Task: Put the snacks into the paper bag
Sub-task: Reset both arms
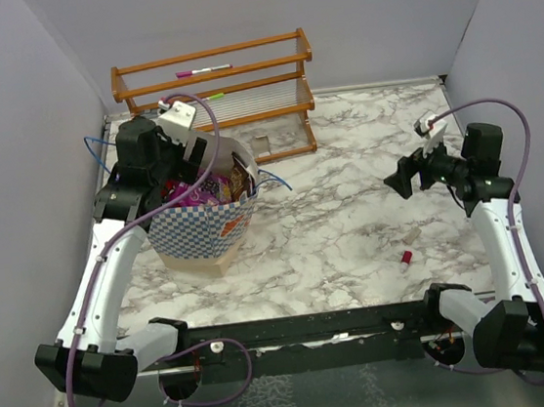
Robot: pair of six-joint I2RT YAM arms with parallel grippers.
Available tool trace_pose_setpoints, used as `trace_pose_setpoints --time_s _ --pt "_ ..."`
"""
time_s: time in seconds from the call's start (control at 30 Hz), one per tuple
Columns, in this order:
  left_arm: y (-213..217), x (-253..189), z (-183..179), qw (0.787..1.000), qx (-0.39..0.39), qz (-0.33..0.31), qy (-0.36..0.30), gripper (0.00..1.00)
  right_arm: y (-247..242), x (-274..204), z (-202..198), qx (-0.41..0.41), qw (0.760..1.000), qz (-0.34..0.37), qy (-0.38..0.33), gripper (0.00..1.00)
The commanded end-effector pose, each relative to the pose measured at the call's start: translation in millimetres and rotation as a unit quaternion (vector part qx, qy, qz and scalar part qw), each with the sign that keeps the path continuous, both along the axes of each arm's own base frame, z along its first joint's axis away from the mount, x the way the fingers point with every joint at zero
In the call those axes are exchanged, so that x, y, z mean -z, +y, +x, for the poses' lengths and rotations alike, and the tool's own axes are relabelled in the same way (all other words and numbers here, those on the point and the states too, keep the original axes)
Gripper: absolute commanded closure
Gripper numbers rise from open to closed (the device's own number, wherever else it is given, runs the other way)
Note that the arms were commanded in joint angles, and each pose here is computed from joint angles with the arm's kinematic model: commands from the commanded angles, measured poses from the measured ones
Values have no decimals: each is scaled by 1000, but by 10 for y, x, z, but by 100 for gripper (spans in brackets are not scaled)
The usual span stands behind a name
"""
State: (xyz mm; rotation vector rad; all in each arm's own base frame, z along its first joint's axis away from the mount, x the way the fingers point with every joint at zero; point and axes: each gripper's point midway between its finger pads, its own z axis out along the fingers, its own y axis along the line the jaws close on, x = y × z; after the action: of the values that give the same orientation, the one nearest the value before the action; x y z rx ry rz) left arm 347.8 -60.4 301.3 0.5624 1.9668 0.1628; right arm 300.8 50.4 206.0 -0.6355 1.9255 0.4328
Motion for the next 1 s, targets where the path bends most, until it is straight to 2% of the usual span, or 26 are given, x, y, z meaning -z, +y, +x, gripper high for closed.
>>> trace_pose_setpoints --time_s 0.0,0.27,0.5,0.77,0.97 --pt "-65 -427 30 993 -6 -87 -79 1 -185 -283 188 49 998 -29 -25 7" --pt "37 -599 57 981 -36 -134 -138 1 -383 -626 293 97 993 -62 -40 1" --pt "52 -546 125 981 -37 -126 -146 1 -483 -906 263 125 987 -81 -66 0" --pt "-1 -583 -10 973 -15 -147 -178 1 -457 -937 220 133 986 -65 -76 0" --pt "0 -574 -1 979 -4 -119 -166 1 -430 -946 180 131 986 -60 -86 0"
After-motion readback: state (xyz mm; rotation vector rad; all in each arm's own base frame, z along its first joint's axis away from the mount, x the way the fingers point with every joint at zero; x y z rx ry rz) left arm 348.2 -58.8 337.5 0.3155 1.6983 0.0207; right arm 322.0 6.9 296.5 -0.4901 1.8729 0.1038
